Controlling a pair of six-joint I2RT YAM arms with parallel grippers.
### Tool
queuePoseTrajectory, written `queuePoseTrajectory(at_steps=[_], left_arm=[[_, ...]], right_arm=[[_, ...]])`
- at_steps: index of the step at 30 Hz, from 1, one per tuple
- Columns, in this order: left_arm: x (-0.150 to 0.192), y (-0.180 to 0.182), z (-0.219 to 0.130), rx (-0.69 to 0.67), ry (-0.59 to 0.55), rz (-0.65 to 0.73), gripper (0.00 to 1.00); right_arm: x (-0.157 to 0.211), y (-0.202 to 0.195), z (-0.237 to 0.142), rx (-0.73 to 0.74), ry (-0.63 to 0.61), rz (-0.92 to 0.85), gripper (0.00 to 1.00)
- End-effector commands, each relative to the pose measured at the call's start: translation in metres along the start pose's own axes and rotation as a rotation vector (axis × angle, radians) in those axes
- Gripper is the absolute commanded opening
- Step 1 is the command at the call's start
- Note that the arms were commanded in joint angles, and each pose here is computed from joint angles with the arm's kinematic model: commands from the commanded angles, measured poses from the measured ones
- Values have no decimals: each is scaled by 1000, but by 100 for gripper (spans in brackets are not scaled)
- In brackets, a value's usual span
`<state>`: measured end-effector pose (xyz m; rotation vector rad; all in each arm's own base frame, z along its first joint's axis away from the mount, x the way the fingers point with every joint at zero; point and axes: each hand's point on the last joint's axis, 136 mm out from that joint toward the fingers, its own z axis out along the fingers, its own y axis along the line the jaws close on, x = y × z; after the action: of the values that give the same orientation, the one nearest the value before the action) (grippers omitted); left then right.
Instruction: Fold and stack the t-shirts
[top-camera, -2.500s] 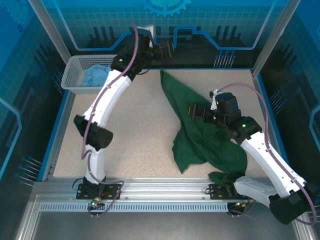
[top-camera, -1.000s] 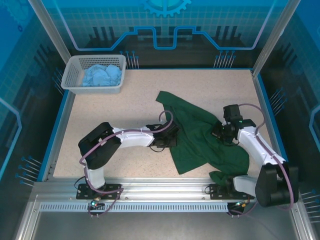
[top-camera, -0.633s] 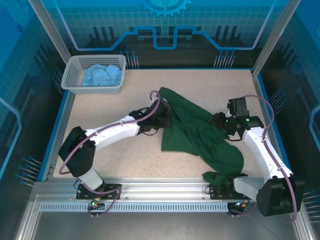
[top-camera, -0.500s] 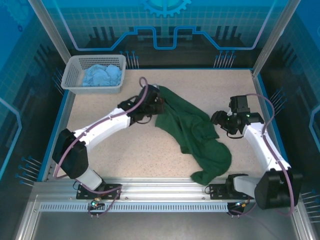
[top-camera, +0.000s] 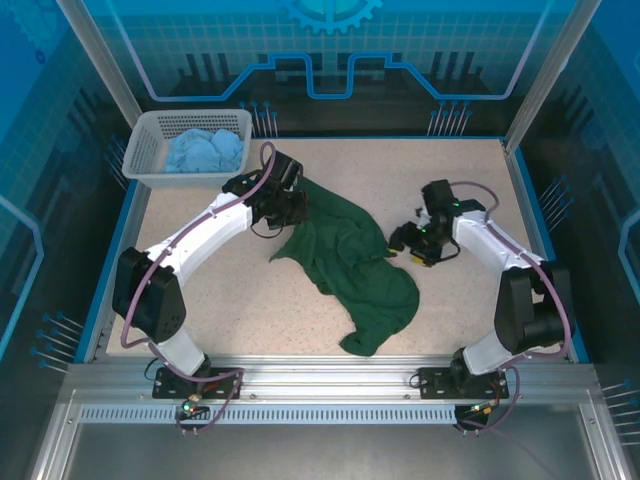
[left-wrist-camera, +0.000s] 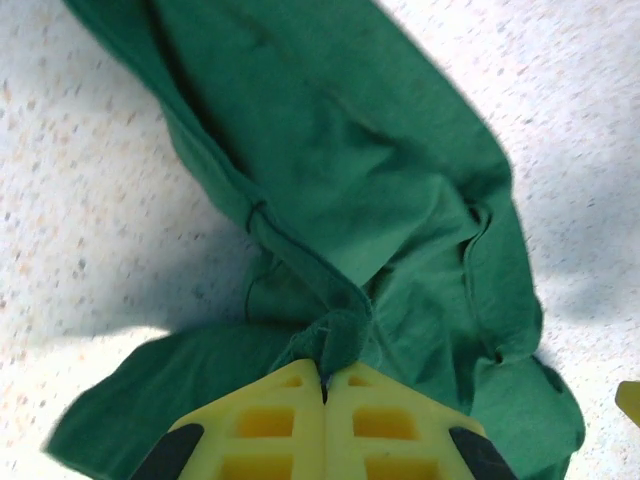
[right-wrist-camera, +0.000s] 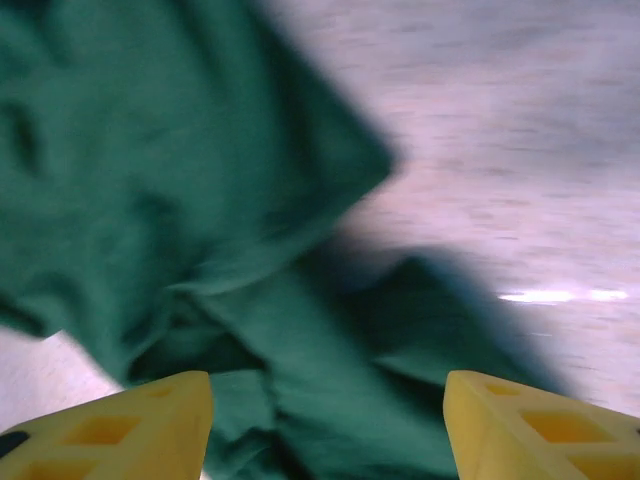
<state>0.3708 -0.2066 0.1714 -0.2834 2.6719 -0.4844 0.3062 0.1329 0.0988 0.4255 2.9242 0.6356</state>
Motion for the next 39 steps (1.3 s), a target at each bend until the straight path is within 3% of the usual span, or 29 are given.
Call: queuePoseTrajectory(at_steps=[1,5,11,20,27,30,34,39], left_arm=[[18,9,-7,-32,71,-18,0],[25,14,-4,-51,102,-23,0],[29,20,-5,-72,109,-1,0],[38,27,3,-84,135,12,0],[39,26,6,-77,139,13,0],[39,26,6,-77,140,17,0],[37,26,2,-82,131,30,0],[32,27,-3,-96,111,48,0]], right_arm=[[6,49,10,-39,44,-65,63],[9,55,42,70,134,-33,58],[5,40,56,192,93,-1,54],[-4,24,56,293,46,39,52],[-3,25,72,293,93,49,46],[-6,27,78,299,103,51,39],[-10,30,80,290,103,55,13],[-11,31,73,296,87,47,7]])
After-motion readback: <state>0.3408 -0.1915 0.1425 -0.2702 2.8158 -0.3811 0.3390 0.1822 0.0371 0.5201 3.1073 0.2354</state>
